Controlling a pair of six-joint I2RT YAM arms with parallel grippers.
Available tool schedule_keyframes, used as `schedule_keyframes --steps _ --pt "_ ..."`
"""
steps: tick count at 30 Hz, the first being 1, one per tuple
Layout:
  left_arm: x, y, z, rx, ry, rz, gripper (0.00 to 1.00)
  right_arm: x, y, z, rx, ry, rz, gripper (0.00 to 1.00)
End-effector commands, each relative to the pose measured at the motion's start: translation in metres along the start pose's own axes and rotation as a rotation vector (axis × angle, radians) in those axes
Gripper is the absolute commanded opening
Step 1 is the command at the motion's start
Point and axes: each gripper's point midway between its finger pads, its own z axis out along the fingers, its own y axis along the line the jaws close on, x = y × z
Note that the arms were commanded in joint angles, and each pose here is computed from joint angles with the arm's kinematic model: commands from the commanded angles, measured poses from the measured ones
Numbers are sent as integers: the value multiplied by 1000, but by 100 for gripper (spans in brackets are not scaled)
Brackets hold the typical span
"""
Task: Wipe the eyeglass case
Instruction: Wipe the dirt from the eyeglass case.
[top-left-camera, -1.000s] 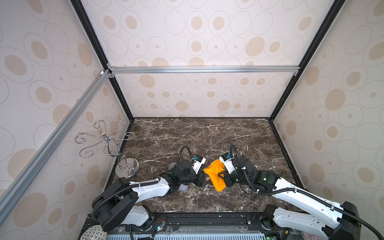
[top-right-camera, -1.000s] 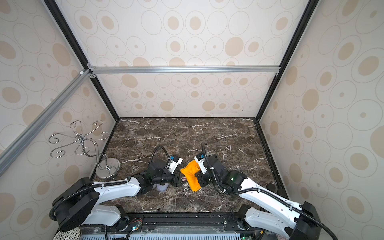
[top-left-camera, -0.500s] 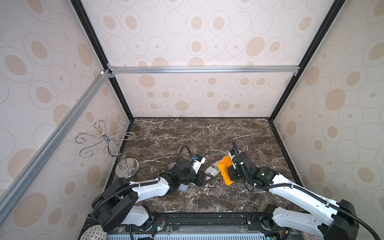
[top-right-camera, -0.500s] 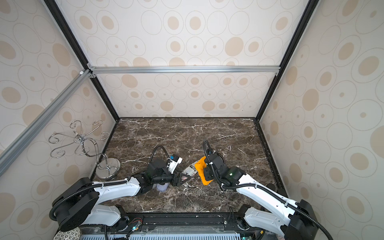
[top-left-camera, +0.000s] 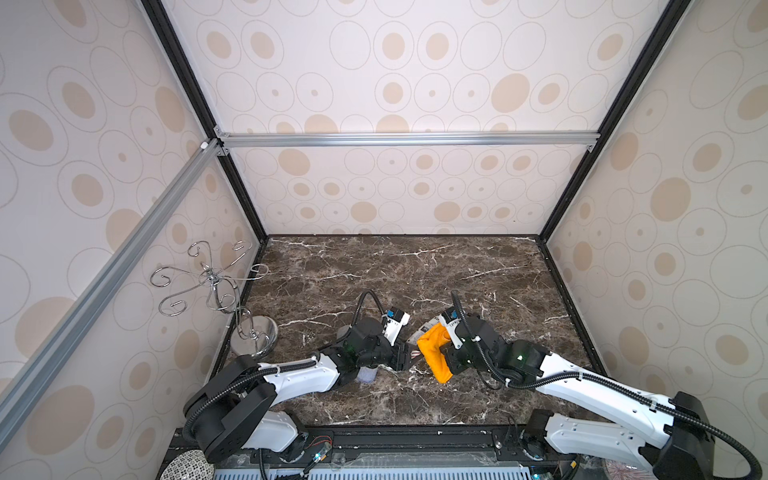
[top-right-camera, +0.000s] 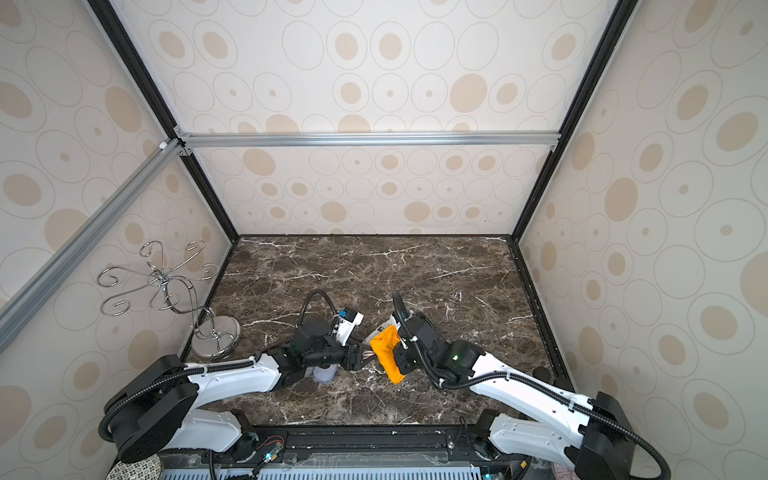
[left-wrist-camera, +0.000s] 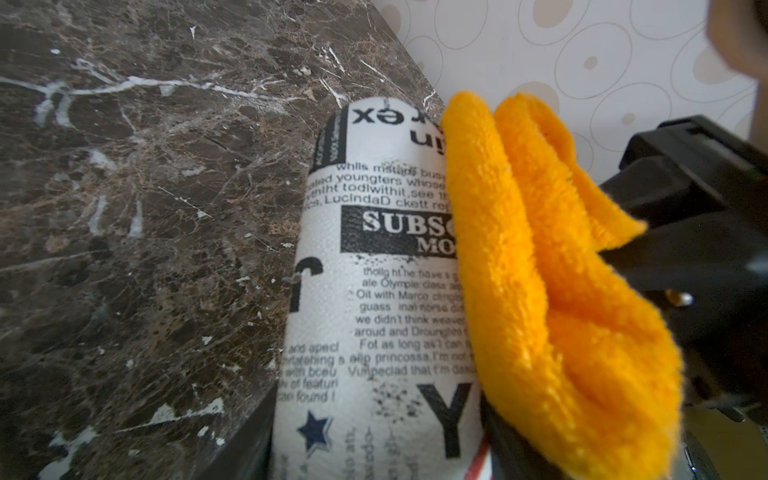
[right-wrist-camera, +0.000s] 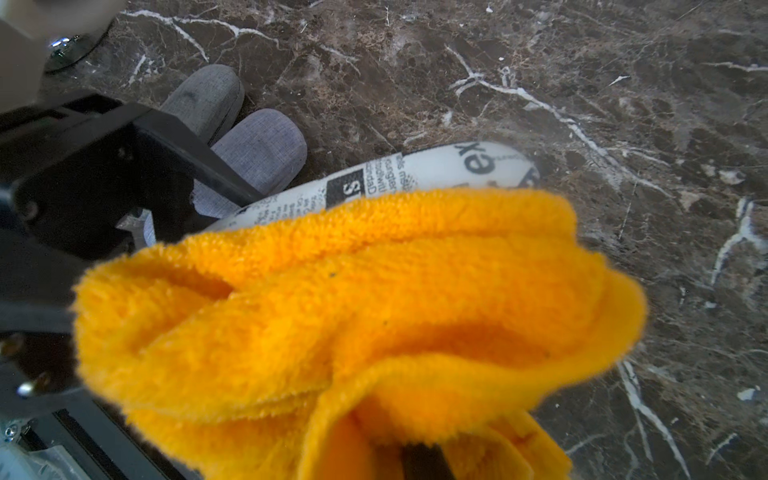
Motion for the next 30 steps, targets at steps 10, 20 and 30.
schedule_keyframes --steps 10,20,30 --pt "-29 -28 -12 93 -111 97 51 -6 -65 -9 180 -7 187 0" --pt "-30 -30 -12 100 -117 97 51 -3 8 -4 -90 19 22 0" --pt "-28 -34 -12 123 -115 109 51 -5 -9 -3 1 7 43 0"
